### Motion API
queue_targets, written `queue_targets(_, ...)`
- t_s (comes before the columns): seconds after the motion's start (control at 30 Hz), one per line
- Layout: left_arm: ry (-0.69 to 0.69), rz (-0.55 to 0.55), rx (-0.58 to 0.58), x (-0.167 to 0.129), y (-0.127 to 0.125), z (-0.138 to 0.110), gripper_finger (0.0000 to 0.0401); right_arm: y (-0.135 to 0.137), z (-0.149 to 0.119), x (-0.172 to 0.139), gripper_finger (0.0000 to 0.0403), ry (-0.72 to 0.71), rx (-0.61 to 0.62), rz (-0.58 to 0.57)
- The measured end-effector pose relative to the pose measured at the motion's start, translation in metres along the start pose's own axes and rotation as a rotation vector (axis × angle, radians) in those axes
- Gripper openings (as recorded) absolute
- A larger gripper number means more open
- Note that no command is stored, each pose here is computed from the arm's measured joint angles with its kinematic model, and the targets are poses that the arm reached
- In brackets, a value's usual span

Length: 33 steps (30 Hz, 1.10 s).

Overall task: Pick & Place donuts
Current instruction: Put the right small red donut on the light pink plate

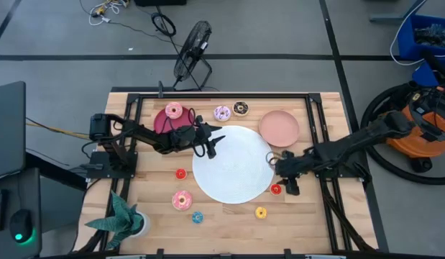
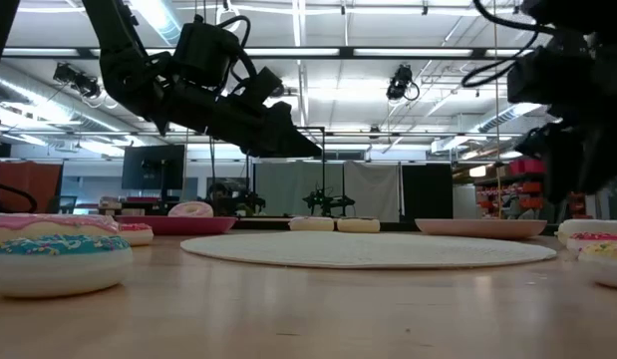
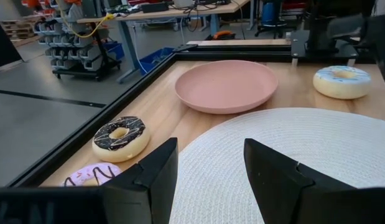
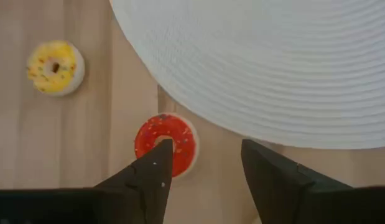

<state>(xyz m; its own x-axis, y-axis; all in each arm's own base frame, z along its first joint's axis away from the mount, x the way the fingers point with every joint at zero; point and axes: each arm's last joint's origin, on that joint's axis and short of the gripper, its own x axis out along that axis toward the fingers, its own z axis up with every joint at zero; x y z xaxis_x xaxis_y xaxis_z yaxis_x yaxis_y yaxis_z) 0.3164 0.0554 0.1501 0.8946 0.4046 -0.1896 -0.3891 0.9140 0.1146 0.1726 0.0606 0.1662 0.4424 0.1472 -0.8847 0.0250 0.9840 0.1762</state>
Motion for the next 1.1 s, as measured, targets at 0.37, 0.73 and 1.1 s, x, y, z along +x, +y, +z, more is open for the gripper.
queue_targets(0.37, 0.013, -0.004, -0.003, 0.0, -0.001, -0.001, 0.0188, 0.02, 0.006, 0.029, 0.0201, 0.143, -0.011, -0.034)
queue_targets(0.73, 0.039, -0.026, -0.013, -0.002, -0.008, -0.003, 0.0188, 0.019, 0.005, 0.044, 0.0162, 0.162, -0.013, -0.098)
queue_targets(1.1, 0.164, -0.046, 0.0, -0.005, -0.014, -0.016, 0.0188, 0.016, 0.036, 0.015, 0.0015, 0.129, 0.021, -0.249)
